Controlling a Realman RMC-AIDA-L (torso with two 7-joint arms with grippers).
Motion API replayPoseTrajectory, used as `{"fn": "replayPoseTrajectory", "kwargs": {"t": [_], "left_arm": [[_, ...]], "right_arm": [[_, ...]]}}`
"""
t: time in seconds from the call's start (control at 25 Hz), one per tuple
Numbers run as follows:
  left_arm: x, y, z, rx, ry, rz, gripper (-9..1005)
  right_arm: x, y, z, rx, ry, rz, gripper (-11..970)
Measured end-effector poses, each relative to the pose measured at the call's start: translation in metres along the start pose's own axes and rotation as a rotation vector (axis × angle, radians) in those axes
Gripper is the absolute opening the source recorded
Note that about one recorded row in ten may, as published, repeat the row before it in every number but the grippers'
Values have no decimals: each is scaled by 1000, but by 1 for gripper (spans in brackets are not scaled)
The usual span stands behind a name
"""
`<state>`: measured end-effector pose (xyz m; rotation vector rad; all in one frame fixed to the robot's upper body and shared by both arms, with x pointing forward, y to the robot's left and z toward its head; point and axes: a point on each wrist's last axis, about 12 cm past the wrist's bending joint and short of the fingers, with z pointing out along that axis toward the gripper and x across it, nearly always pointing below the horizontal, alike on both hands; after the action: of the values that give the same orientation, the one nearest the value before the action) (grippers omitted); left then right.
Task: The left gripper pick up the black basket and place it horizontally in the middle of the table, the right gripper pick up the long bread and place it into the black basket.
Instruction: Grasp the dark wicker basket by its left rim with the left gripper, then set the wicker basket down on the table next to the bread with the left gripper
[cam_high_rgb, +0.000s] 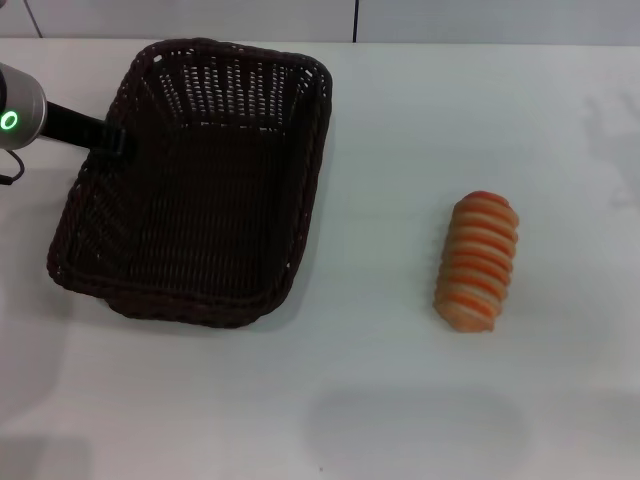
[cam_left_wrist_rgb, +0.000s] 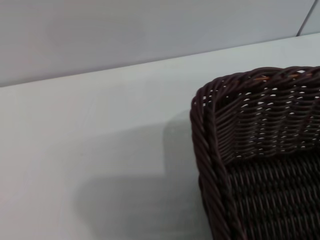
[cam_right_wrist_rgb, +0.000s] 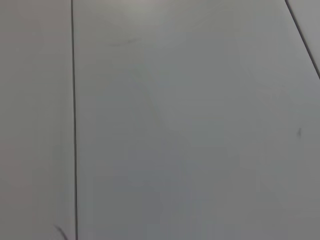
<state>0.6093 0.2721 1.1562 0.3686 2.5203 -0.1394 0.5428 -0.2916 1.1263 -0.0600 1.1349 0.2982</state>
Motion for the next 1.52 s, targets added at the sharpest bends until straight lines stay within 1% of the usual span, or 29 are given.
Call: {"fn": "replayPoseTrajectory", "kwargs": {"t": [0.16,0.32,0.36,0.52,0.56,0.6,0.72,0.76,0.8,0.84,0.92,0.96,1.0,1.08,1.12,1.16,1.2,1.24,1.32,1.36,1.4,1.52], "left_arm": [[1,0,0,0,1,7,354],[2,0,1,0,3,14,233],[2,1,0,1,1,41,203],[1,4,-1,3,-9,80,201],[-1,12,-6,3,-37,96,201],[-1,12,-6,3,-37,96,201],[-8,25,-18,30,-119,117,201],[-12,34,-28,59,-184,137,201],[-12,34,-28,59,-184,137,201],[-14,37,-31,73,-209,150,201],[-18,43,-38,109,-245,195,202],[-23,46,-45,142,-264,246,202],[-23,46,-45,142,-264,246,202],[-28,49,-51,161,-281,283,202],[-30,50,-55,175,-292,313,202],[-35,49,-61,208,-310,373,202],[-35,49,-61,208,-310,373,202],[-38,46,-65,233,-316,416,201],[-42,41,-70,280,-325,494,201],[-47,34,-74,315,-326,567,201],[-47,34,-74,315,-326,567,201],[-55,22,-78,368,-300,667,201]], "right_arm": [[0,1,0,1,0,2,485],[0,1,-1,2,-1,3,485],[0,1,-1,4,-1,4,485],[0,1,-3,6,-3,6,485],[-1,1,-3,8,-4,7,484],[-1,1,-3,8,-4,7,484],[-1,1,-5,12,-2,7,484],[0,1,-6,15,-1,8,484],[0,1,-6,15,-1,8,484],[0,1,-6,16,-2,8,484],[0,1,-6,16,-2,9,484],[0,1,-7,18,-1,10,484],[0,1,-7,18,-1,10,484],[0,1,-9,22,1,10,484],[0,0,-10,25,2,11,484],[-1,-1,-11,35,0,11,484],[-1,-1,-11,35,0,11,484],[-1,-2,-12,42,-2,11,484],[-2,-3,-15,55,-2,12,484],[-3,-4,-18,64,-5,11,484],[-3,-4,-18,64,-5,11,484],[-4,-5,-21,74,-4,11,484]]}}
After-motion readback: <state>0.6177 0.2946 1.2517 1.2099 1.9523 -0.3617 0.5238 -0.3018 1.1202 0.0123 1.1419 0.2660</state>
